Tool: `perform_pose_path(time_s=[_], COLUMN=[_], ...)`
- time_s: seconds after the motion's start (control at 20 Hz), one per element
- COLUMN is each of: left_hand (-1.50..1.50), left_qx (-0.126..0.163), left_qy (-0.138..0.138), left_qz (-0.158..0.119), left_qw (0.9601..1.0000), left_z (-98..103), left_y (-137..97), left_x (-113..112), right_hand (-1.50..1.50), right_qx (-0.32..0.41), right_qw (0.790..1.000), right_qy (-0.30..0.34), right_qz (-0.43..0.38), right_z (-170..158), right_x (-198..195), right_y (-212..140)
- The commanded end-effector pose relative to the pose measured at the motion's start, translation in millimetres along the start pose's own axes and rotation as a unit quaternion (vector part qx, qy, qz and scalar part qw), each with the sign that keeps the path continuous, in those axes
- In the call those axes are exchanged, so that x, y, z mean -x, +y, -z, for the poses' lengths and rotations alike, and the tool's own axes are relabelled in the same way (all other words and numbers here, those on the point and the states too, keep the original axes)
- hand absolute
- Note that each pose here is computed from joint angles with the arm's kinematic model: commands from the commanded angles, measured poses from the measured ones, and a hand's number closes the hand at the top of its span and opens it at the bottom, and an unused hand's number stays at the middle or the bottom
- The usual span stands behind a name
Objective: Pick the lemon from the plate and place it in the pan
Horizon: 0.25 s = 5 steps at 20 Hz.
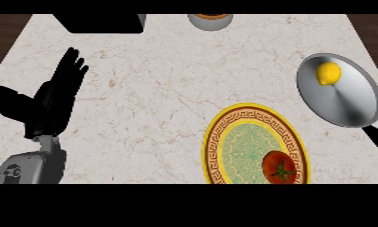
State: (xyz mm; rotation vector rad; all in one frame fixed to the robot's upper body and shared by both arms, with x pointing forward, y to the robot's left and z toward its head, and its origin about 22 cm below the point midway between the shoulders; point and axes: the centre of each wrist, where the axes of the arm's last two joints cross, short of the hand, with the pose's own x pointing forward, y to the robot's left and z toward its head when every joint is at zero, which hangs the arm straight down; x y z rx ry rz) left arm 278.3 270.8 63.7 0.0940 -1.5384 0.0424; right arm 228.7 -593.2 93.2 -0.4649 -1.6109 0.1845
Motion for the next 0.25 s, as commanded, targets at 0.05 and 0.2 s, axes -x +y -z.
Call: perform_pose_path(time_s=[0.05,0.2], left_hand=[0.0,0.0], left_qx=[0.001,-0.012], left_qy=[-0.007,0.0], left_qz=[0.004,0.008], left_qw=[1.0,0.9999], left_z=[-0.8,6.1], left_y=[7.5,7.2], left_x=[0.4,2.4], right_hand=[-1.5,-1.5], right_qx=[-0.051,-0.059], right_qw=[0.995,0.995], right_qy=[-0.061,-0.059], right_qz=[0.063,0.056], right_z=[-29.5,-29.9], right_x=[15.4,6.2], right_y=[-9.9,-20.5])
